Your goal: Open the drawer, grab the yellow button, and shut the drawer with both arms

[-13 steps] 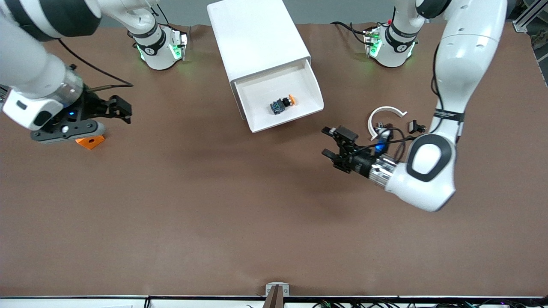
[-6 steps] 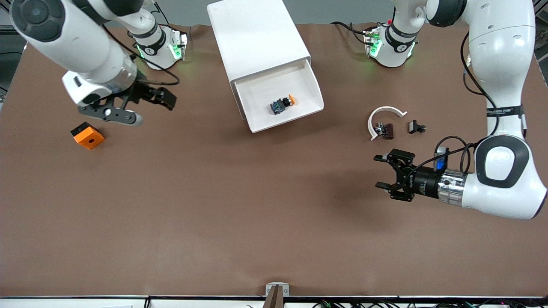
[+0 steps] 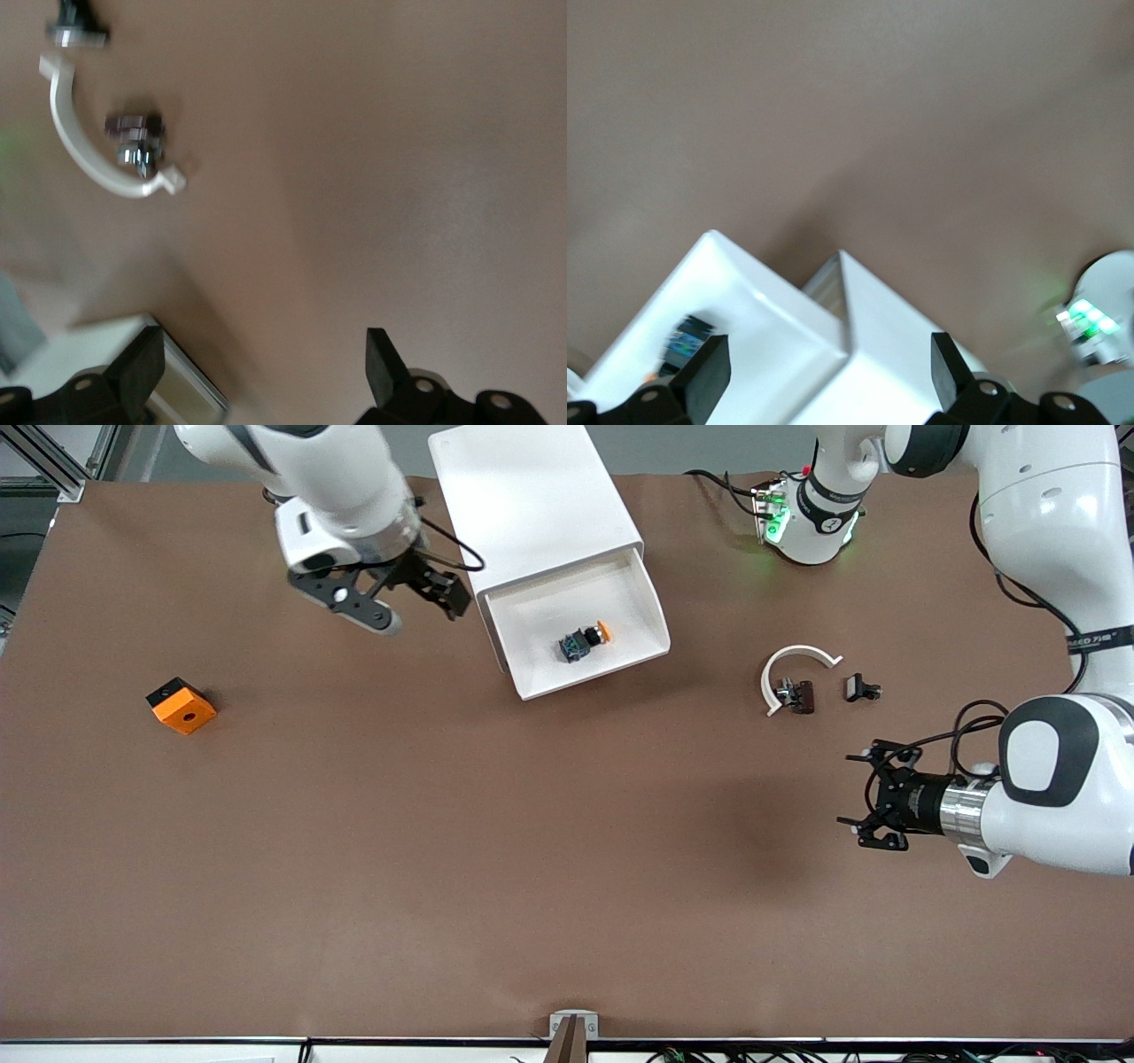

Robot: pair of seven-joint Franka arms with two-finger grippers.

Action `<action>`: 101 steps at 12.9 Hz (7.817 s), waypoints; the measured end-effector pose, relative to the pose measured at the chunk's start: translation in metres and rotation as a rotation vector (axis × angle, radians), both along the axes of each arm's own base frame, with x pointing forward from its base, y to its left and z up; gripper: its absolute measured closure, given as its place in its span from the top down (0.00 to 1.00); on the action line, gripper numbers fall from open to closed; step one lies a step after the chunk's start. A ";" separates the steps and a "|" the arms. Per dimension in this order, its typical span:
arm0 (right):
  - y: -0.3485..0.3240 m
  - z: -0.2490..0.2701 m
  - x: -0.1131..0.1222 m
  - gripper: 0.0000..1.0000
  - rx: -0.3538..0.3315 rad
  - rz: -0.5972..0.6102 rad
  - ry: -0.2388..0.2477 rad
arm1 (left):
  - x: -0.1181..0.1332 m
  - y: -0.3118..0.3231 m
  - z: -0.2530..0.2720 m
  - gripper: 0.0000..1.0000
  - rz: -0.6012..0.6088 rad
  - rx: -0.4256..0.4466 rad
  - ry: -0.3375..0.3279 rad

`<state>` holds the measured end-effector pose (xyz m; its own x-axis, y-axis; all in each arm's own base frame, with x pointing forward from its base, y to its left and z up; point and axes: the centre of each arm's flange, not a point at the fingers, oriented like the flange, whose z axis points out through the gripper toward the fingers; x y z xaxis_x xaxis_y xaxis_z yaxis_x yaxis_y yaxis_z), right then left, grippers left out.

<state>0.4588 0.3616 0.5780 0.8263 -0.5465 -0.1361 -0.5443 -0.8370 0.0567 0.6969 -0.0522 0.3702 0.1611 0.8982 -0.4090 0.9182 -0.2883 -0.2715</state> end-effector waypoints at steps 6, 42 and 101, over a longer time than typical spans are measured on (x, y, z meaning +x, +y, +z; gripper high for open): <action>0.083 -0.045 -0.014 1.00 0.023 -0.276 -0.053 | -0.008 -0.029 0.037 1.00 -0.456 0.034 -0.156; 0.175 -0.176 -0.033 0.41 -0.018 -0.291 -0.026 | -0.146 -0.187 -0.011 1.00 -0.874 0.030 -0.209; -0.408 -0.397 0.133 0.46 0.010 0.533 -0.019 | -0.066 0.023 0.142 1.00 -0.803 0.172 -0.454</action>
